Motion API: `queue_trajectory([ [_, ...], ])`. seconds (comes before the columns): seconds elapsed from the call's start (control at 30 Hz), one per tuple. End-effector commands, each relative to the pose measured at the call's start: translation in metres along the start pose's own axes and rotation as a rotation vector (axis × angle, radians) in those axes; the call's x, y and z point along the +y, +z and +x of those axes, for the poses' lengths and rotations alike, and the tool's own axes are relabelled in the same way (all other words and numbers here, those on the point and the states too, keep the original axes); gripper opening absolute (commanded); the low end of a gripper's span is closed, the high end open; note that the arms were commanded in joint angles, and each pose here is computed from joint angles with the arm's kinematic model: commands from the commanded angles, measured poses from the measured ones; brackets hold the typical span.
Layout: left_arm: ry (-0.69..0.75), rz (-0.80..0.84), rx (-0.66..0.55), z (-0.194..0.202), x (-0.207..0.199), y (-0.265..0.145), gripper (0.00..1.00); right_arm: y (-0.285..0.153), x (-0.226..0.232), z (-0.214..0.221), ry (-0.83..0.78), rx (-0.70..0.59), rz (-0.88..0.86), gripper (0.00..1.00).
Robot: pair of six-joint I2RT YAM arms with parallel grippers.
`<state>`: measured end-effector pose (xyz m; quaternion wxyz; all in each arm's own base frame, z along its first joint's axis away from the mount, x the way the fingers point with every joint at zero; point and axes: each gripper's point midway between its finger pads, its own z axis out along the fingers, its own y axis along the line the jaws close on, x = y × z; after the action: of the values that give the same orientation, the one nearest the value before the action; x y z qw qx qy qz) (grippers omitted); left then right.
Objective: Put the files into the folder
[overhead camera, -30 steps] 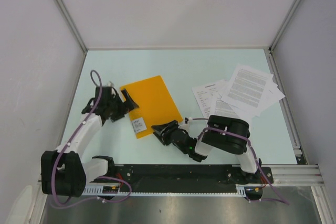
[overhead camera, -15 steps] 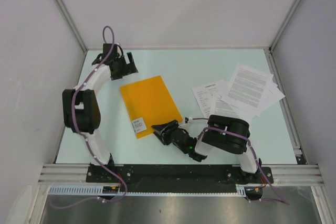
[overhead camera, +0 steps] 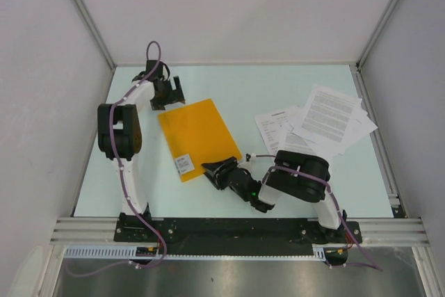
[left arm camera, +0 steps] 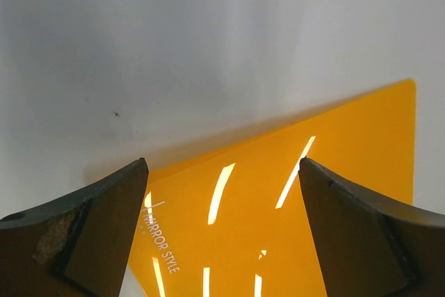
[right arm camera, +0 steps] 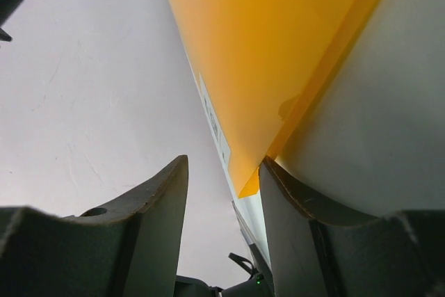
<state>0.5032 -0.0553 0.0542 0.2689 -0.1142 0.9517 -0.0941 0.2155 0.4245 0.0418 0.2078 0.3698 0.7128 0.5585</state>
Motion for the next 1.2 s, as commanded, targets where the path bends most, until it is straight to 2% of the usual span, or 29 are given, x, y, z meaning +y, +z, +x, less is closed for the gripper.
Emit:
queue_trajectory([
  [0.0, -0.031, 0.008, 0.082, 0.027, -0.002, 0.006, 0.95, 0.003, -0.035, -0.023, -0.023, -0.056, 0.093, 0.5],
  [0.17, -0.048, 0.058, 0.149, 0.051, -0.011, 0.005, 0.95, 0.006, -0.024, -0.028, -0.068, -0.076, 0.074, 0.49],
  [0.43, -0.042, 0.106, 0.129, 0.062, -0.022, -0.013, 0.95, 0.017, -0.017, -0.03, -0.112, -0.085, 0.059, 0.48],
  [0.57, -0.036, 0.105, 0.13, 0.065, -0.022, -0.018, 0.94, 0.017, -0.01, -0.033, -0.165, -0.102, 0.044, 0.42],
  [0.6, -0.035, 0.108, 0.119, 0.061, -0.023, -0.021, 0.95, 0.016, -0.008, -0.033, -0.182, -0.108, 0.042, 0.36],
  [0.67, -0.034, 0.106, 0.107, 0.054, -0.025, -0.028, 0.95, 0.012, 0.001, -0.03, -0.266, -0.107, 0.026, 0.28],
  [0.7, -0.03, 0.107, 0.073, 0.039, -0.029, -0.036, 0.95, 0.011, 0.0, -0.034, -0.309, -0.129, 0.036, 0.19],
  [0.73, -0.029, 0.106, 0.058, 0.032, -0.031, -0.043, 0.96, 0.009, 0.003, -0.035, -0.402, -0.14, 0.031, 0.15],
  [0.83, -0.05, 0.106, -0.025, 0.0, -0.041, -0.084, 0.99, 0.002, 0.025, -0.038, -0.567, -0.182, 0.002, 0.03],
  [0.87, -0.064, 0.103, -0.042, -0.007, -0.044, -0.103, 1.0, -0.001, 0.027, -0.042, -0.693, -0.197, 0.011, 0.0],
  [0.93, -0.114, 0.094, -0.102, -0.018, -0.047, -0.144, 1.0, -0.008, 0.045, -0.049, -0.834, -0.246, 0.008, 0.0],
  [1.0, -0.156, 0.074, -0.094, -0.01, -0.044, -0.173, 1.0, -0.014, 0.06, -0.052, -1.047, -0.269, 0.001, 0.0],
  [1.03, -0.195, 0.088, -0.124, -0.007, -0.047, -0.204, 1.0, -0.016, 0.066, -0.05, -1.119, -0.268, -0.013, 0.0],
  [1.07, -0.221, 0.091, -0.107, 0.005, -0.046, -0.211, 0.99, -0.018, 0.071, -0.048, -1.184, -0.268, -0.029, 0.0],
  [1.1, -0.245, 0.111, -0.113, 0.011, -0.048, -0.225, 1.0, -0.021, 0.076, -0.047, -1.32, -0.278, -0.035, 0.0],
  [1.17, -0.322, 0.216, -0.115, 0.035, -0.059, -0.255, 1.0, -0.023, 0.085, -0.046, -1.42, -0.301, -0.043, 0.0],
])
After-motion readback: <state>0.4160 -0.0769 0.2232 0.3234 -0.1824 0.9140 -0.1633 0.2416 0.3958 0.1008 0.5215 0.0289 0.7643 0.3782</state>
